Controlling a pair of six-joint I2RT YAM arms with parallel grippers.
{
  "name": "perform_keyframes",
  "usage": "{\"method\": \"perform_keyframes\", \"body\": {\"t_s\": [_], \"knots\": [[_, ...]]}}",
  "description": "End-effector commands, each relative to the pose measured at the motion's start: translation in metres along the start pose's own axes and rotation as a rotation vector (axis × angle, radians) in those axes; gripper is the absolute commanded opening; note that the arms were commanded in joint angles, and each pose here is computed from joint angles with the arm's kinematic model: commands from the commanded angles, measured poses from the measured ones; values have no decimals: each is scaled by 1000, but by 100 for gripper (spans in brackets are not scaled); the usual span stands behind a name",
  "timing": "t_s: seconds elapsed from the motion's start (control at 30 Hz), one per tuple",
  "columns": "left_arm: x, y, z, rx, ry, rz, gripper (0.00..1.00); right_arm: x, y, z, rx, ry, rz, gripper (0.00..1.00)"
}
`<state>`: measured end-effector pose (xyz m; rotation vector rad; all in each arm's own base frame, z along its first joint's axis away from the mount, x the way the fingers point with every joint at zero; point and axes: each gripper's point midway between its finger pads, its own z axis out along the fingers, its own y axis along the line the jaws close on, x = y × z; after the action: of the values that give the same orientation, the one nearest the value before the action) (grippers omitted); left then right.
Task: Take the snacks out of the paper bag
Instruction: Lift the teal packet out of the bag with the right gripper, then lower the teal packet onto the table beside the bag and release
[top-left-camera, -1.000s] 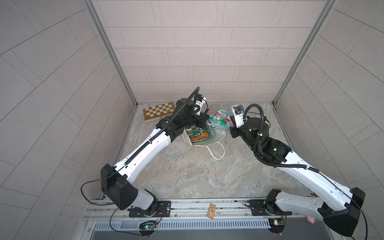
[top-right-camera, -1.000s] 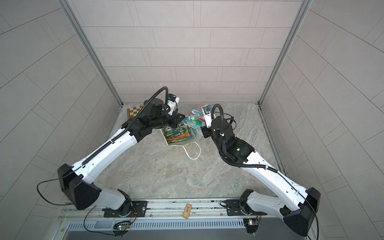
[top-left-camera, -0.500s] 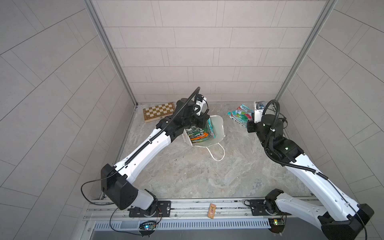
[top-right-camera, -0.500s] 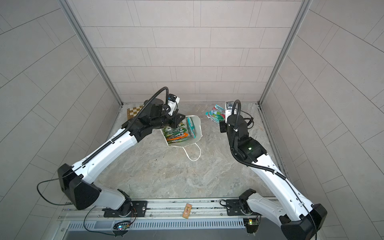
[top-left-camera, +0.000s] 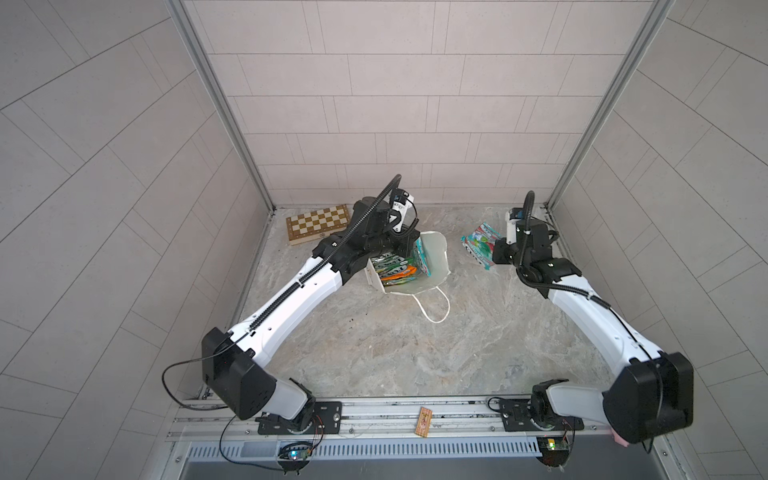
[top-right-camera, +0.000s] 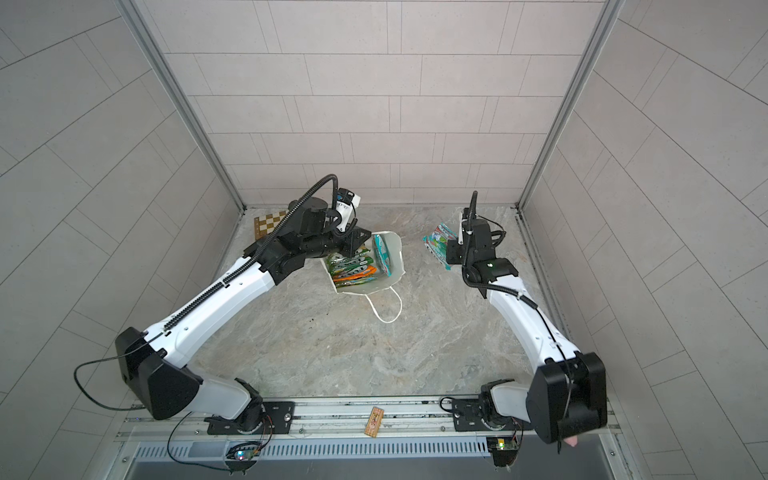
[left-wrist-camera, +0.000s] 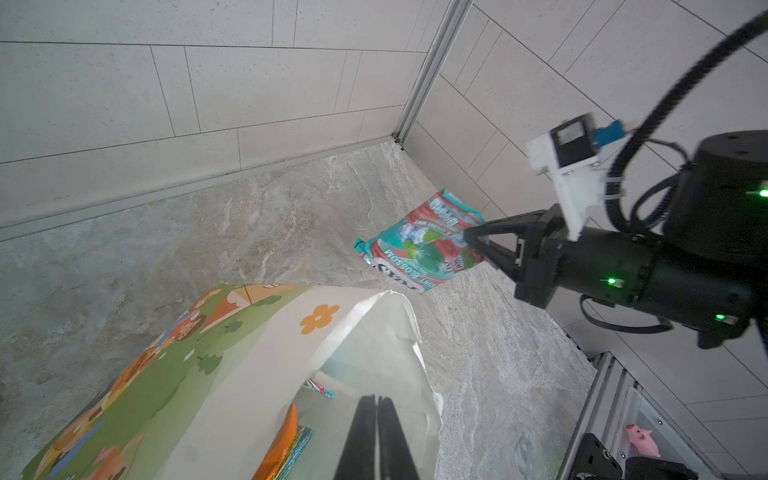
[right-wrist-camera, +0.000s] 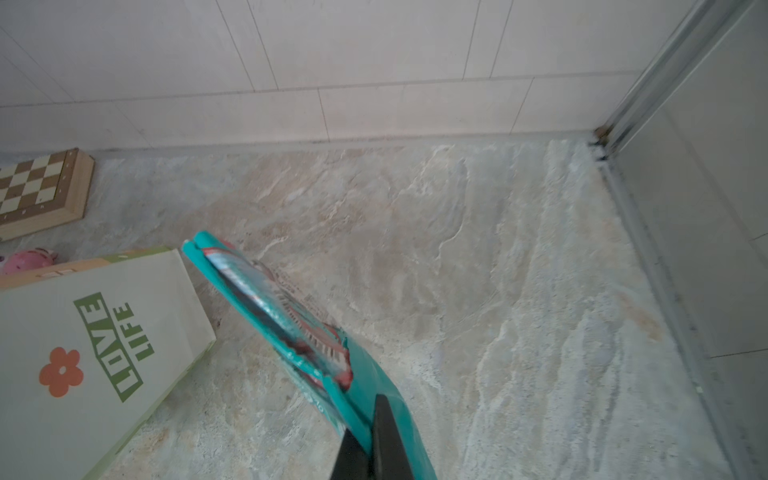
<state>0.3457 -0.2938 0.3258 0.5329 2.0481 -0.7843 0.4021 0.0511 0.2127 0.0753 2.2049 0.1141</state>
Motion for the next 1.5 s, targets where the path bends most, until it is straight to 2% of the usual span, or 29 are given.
{"method": "perform_keyframes", "body": {"t_s": [0.0,0.33,0.67,0.9,0.93,0.97,1.07,1.13,1.23,1.47], "knots": [[-2,-9,-5,25,-11,22,0,-25,26,11,-155,-53,54,0],[-2,-10,-7,23,-11,29,0,-13,48,88,-337,76,184,0],[-3,-10,-9,20,-14,36,0,-1,11,145,-303,119,335,0],[-3,-10,-9,20,-14,39,0,6,-13,167,-256,153,361,0],[-3,-10,-9,18,-14,40,0,6,-16,167,-247,152,363,4],[-3,-10,-10,17,-14,41,0,6,-18,167,-236,151,360,14],[-3,-10,-10,15,-14,42,0,5,-23,162,-204,155,337,34],[-3,-10,-10,15,-14,42,0,3,-26,157,-181,152,328,43],[-3,-10,-10,15,-13,42,0,-4,-32,144,-138,128,316,48],[-4,-10,-11,16,-15,43,0,-19,-42,98,-72,35,264,54]]}}
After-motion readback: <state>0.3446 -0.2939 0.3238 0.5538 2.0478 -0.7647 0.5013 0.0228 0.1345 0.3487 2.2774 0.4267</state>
